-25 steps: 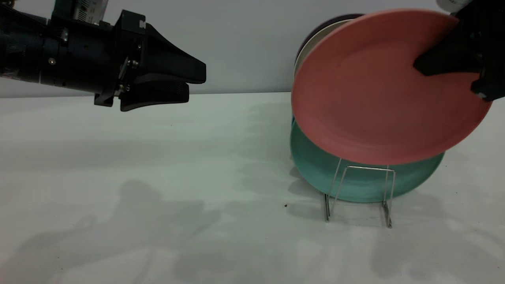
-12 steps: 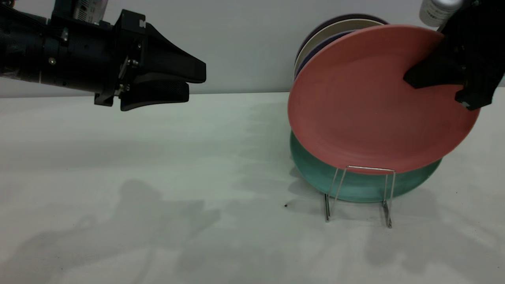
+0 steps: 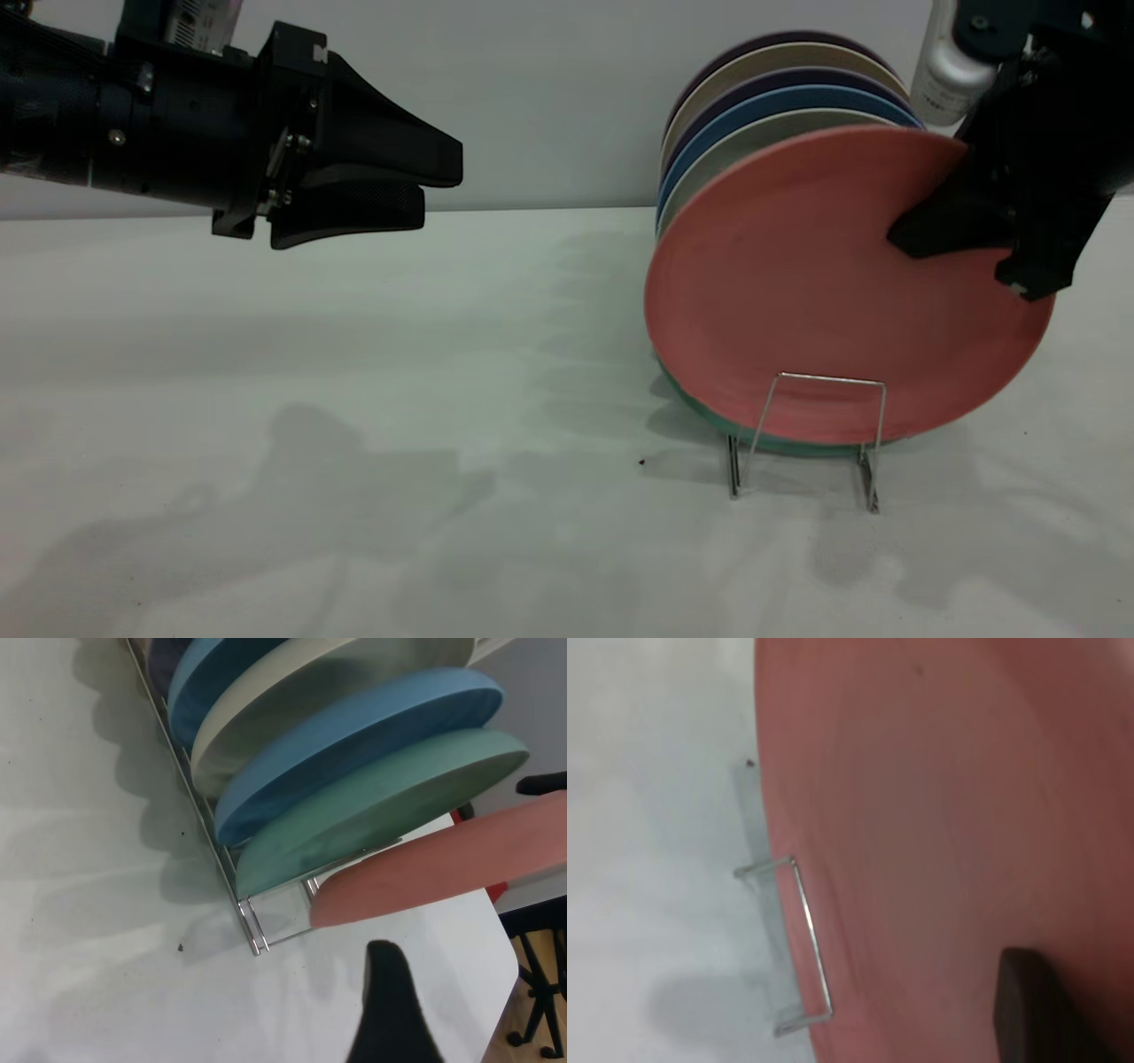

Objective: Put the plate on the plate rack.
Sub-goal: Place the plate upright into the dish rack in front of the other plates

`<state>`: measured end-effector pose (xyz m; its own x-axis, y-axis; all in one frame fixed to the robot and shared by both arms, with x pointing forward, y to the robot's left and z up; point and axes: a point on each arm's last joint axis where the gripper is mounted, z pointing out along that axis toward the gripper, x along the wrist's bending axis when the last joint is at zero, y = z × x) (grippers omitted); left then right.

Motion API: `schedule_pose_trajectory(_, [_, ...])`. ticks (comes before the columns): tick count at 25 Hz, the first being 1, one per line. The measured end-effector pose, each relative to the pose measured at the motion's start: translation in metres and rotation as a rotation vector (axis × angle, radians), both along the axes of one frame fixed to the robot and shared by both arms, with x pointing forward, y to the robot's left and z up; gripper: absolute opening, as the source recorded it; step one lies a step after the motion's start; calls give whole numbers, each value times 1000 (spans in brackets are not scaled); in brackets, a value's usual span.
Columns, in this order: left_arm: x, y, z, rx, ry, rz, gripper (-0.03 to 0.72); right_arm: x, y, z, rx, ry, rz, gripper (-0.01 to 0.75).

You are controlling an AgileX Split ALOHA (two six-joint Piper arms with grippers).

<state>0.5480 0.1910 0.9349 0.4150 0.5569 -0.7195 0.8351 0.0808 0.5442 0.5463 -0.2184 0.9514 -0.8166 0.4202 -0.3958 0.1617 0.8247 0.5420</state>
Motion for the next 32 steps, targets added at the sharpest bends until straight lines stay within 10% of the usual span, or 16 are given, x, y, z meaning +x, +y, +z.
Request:
schedule_pose_trajectory(22, [0,0,0,0,-1,-1,519,2,0,-9,-4,28,0,134])
schedule_pose_trajectory(32, [0,0,0,0,-1,-1,519,1,2,-9,4,33,9,289])
